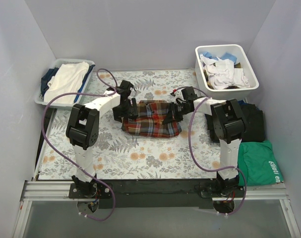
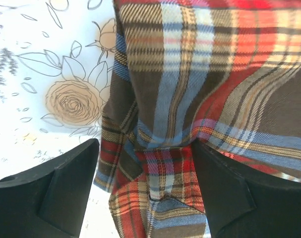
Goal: Fold and stack the long sleeve shirts
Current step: Fold the shirt
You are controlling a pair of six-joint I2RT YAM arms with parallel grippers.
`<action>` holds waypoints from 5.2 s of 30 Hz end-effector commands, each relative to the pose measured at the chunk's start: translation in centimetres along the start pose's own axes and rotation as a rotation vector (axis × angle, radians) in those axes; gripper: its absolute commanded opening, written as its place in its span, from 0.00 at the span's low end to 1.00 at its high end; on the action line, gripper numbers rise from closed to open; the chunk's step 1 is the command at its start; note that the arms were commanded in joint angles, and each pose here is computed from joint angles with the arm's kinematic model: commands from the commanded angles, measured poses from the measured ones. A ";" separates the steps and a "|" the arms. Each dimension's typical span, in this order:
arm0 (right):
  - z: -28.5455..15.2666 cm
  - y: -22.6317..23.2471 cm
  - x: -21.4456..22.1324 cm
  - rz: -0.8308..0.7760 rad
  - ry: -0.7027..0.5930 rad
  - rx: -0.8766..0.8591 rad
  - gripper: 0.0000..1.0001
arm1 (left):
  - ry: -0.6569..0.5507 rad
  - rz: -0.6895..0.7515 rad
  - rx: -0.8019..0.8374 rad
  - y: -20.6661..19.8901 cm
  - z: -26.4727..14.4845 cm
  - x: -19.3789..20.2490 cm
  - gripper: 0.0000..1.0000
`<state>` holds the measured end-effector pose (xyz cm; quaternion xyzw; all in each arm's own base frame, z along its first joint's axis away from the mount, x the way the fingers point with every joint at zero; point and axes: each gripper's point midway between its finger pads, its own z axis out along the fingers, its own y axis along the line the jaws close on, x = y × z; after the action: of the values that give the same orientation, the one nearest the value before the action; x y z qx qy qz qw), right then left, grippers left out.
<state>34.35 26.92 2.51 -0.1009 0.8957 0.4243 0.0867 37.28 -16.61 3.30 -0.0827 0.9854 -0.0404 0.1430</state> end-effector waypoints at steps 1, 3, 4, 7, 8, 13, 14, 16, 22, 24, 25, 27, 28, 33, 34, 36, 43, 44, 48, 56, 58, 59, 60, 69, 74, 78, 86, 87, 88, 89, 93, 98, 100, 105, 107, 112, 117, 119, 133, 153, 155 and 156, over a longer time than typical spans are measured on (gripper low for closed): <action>-2.2 -1.3 -0.1 -0.043 0.009 0.169 0.01 | -0.113 -0.010 0.021 -0.9 -5.0 -3.7 0.76; -3.7 -2.1 -0.7 -0.064 0.011 0.290 0.01 | -0.169 -0.050 0.041 -0.7 -7.2 -5.7 0.76; -4.9 -1.6 -2.2 -0.101 -0.020 0.328 0.01 | -0.186 -0.070 0.051 -0.4 -7.9 -6.3 0.76; -7.9 -2.2 -3.7 -0.165 -0.048 0.494 0.01 | -0.232 -0.135 0.094 0.6 -10.1 -8.0 0.76; -9.3 -2.2 -5.3 -0.204 -0.088 0.563 0.01 | -0.237 -0.159 0.106 1.2 -10.5 -8.4 0.76; -14.8 -0.9 -8.7 -0.299 -0.208 0.763 0.01 | -0.277 -0.194 0.136 2.2 -11.9 -9.5 0.77; -16.5 -0.6 -9.9 -0.321 -0.256 0.830 0.01 | -0.281 -0.204 0.135 2.6 -12.0 -9.8 0.77; -18.5 0.6 -11.0 -0.374 -0.306 0.893 0.01 | -0.279 -0.205 0.140 2.7 -12.1 -9.9 0.77; -24.4 4.5 -13.6 -0.518 -0.460 1.126 0.01 | -0.291 -0.211 0.147 3.0 -12.4 -10.8 0.76; -26.4 5.8 -14.3 -0.558 -0.530 1.241 0.01 | -0.287 -0.213 0.145 3.2 -12.2 -11.0 0.77; -26.4 7.3 -14.0 -0.649 -0.524 1.285 0.01 | -0.287 -0.214 0.143 3.3 -12.2 -11.1 0.77; -28.0 8.9 -14.5 -0.706 -0.597 1.431 0.01 | -0.293 -0.219 0.142 3.5 -12.3 -11.4 0.77; -26.4 9.4 -13.5 -0.781 -0.564 1.476 0.01 | -0.280 -0.215 0.166 3.1 -12.2 -11.2 0.77; -21.8 9.2 -11.6 -1.010 -0.472 1.679 0.01 | -0.265 -0.216 0.181 3.0 -11.9 -11.1 0.77; -18.9 9.0 -10.7 -1.066 -0.421 1.665 0.01 | -0.265 -0.216 0.178 3.1 -11.9 -11.1 0.77; -16.0 8.5 -9.4 -1.085 -0.384 1.675 0.01 | -0.256 -0.218 0.172 3.3 -11.6 -10.8 0.77; -3.7 9.1 -2.4 -1.291 -0.220 1.656 0.01 | -0.250 -0.271 0.133 5.7 -11.1 -10.1 0.77; -3.1 9.4 -1.8 -1.290 -0.218 1.647 0.01 | -0.252 -0.278 0.131 5.9 -11.1 -10.1 0.77; -1.1 10.2 1.1 -1.227 -0.167 1.558 0.63 | -0.252 -0.321 0.118 7.2 -10.7 -11.0 0.77; -1.4 13.0 5.9 -1.000 -0.137 1.330 0.98 | -0.239 -0.344 0.109 7.6 -8.9 -13.9 0.77; -2.4 14.5 6.5 -0.948 -0.152 1.246 0.98 | -0.250 -0.350 0.107 7.6 -8.9 -14.8 0.77; -2.7 14.6 6.8 -0.935 -0.150 1.222 0.98 | -0.253 -0.354 0.103 7.7 -9.0 -15.0 0.77; -3.8 15.7 6.7 -0.915 -0.177 1.180 0.99 | -0.261 -0.356 0.105 7.8 -9.2 -15.2 0.77; -8.1 20.5 5.6 -0.873 -0.311 0.921 0.99 | -0.264 -0.363 0.130 8.0 -9.5 -15.5 0.77; -7.9 16.2 3.7 -0.575 -0.228 0.776 0.93 | -0.218 -0.276 0.303 5.2 -10.0 -13.4 0.77; -8.2 11.1 1.1 -0.419 -0.153 0.747 0.88 | -0.158 -0.140 0.480 0.5 -10.7 -8.8 0.77; -7.6 10.5 -2.8 -0.252 -0.139 0.576 0.84 | -0.066 0.019 0.689 -7.0 -12.8 -3.6 0.78; -7.8 9.3 -3.2 -0.184 -0.135 0.557 0.82 | -0.057 0.022 0.719 -7.7 -13.2 -3.6 0.78; -7.7 9.3 -3.2 -0.152 -0.125 0.518 0.80 | -0.051 0.012 0.731 -8.1 -13.2 -3.6 0.78; -7.7 8.7 -3.2 -0.126 -0.123 0.510 0.79 | -0.041 -0.002 0.746 -8.7 -13.0 -3.7 0.79; -7.8 6.7 -3.5 -0.080 -0.121 0.510 0.76 | 0.012 -0.043 0.755 -10.2 -11.9 -3.9 0.78; -8.3 6.3 -4.4 -0.088 -0.139 0.516 0.76 | 0.040 -0.107 0.713 -10.9 -10.1 -5.1 0.79; -8.5 6.4 -4.9 -0.090 -0.149 0.514 0.75 | 0.093 -0.141 0.666 -10.8 -8.3 -4.8 0.79; -9.3 5.9 -5.7 -0.092 -0.169 0.525 0.74 | 0.147 -0.172 0.589 -10.9 -7.0 -5.0 0.79; -9.6 5.7 -6.0 -0.092 -0.175 0.527 0.74 | 0.159 -0.183 0.561 -10.5 -6.6 -4.7 0.80; -9.8 5.0 -6.4 -0.085 -0.180 0.533 0.74 | 0.207 -0.199 0.514 -10.0 -5.8 -3.6 0.78; -9.7 4.2 -6.9 -0.073 -0.177 0.531 0.72 | 0.234 -0.171 0.492 -10.5 -5.3 -2.2 0.62; -9.7 4.2 -7.1 -0.069 -0.180 0.523 0.72 | 0.250 -0.173 0.479 -10.3 -4.9 -1.7 0.59; -10.0 4.0 -8.0 -0.075 -0.195 0.508 0.70 | 0.270 -0.157 0.419 -8.8 -5.3 -0.1 0.00; -5.8 3.4 -9.4 -0.088 -0.120 0.414 0.66 | 0.171 -0.175 0.449 -6.6 -13.8 2.1 0.03; -5.0 3.0 -9.3 -0.090 -0.100 0.415 0.66 | 0.215 -0.184 0.416 -5.7 -12.8 3.7 0.04; -4.8 2.8 -9.3 -0.091 -0.099 0.422 0.66 | 0.224 -0.189 0.400 -5.3 -12.5 4.2 0.05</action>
<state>41.42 24.74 9.08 -0.0794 0.9615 0.2123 0.1555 33.52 -22.99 16.13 -0.1238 0.9486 -0.2794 0.0820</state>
